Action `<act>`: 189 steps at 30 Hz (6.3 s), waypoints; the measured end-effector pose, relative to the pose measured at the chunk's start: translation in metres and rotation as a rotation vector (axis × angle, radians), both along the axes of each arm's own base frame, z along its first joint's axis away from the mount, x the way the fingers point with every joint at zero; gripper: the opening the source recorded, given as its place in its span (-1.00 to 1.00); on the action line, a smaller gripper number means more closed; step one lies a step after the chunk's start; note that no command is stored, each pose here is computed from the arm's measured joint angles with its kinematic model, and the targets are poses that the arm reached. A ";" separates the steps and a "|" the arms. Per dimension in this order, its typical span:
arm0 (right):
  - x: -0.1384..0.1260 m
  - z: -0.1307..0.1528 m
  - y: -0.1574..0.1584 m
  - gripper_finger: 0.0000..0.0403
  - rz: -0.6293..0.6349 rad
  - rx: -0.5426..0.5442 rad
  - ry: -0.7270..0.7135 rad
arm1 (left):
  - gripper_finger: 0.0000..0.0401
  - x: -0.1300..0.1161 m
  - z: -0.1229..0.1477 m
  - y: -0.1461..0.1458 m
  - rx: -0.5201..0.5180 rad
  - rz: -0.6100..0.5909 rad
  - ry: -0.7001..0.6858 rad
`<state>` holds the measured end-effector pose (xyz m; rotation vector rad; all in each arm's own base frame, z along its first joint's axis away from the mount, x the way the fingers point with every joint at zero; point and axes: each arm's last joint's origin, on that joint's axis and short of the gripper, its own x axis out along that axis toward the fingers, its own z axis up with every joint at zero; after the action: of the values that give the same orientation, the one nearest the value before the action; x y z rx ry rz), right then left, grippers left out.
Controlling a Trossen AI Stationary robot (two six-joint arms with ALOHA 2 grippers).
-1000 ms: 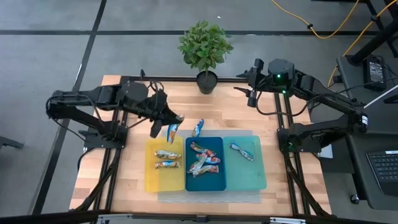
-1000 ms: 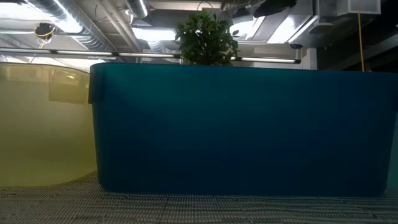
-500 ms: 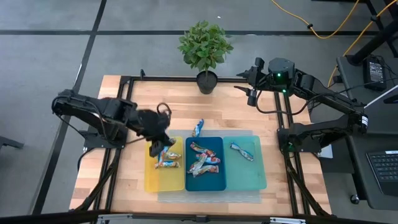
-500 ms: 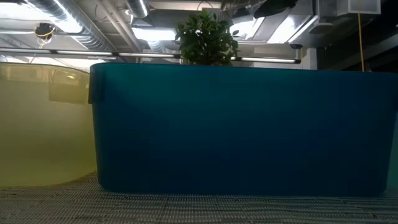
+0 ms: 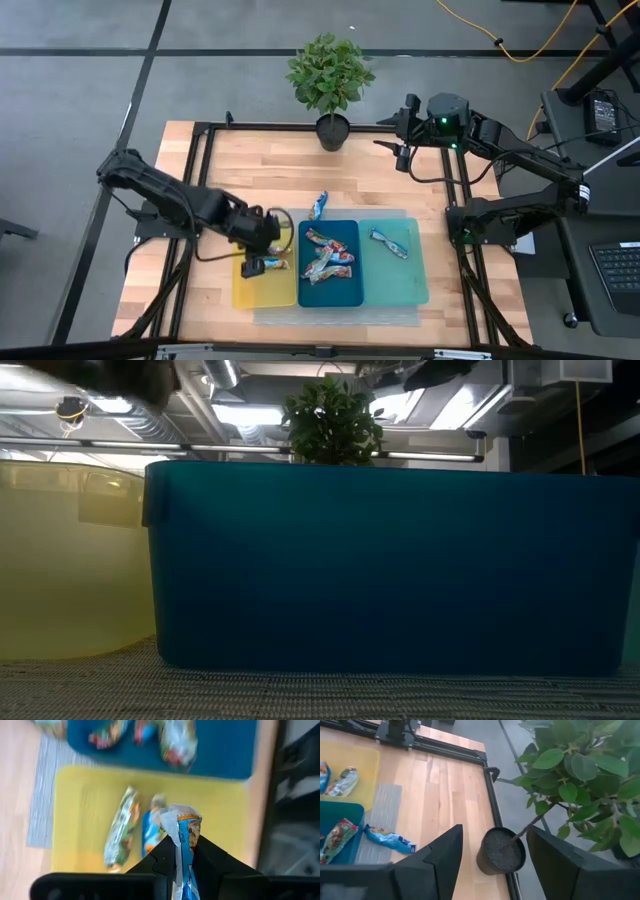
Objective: Pick and place Granola Bars by type
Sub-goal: Put the yellow granola bar into the yellow bin, then put the blue granola bar into the light blue bin
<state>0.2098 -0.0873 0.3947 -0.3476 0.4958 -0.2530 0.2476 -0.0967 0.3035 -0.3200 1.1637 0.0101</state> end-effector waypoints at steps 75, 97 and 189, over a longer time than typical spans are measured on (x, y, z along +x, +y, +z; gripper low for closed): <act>0.000 -0.004 0.000 0.10 0.006 0.026 0.039 | -0.14 -0.003 -0.026 0.080 0.349 0.052 -0.034; -0.004 -0.011 0.002 0.10 -0.031 0.119 0.086 | -0.15 0.039 0.059 0.150 0.291 0.137 -0.415; 0.037 -0.021 -0.007 0.45 0.137 0.432 -0.440 | -0.92 0.049 0.190 0.169 0.708 0.387 -0.663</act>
<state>0.2463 -0.0939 0.3738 0.0982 0.0831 -0.0789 0.2964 0.0718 0.4933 0.0924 0.3757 0.6002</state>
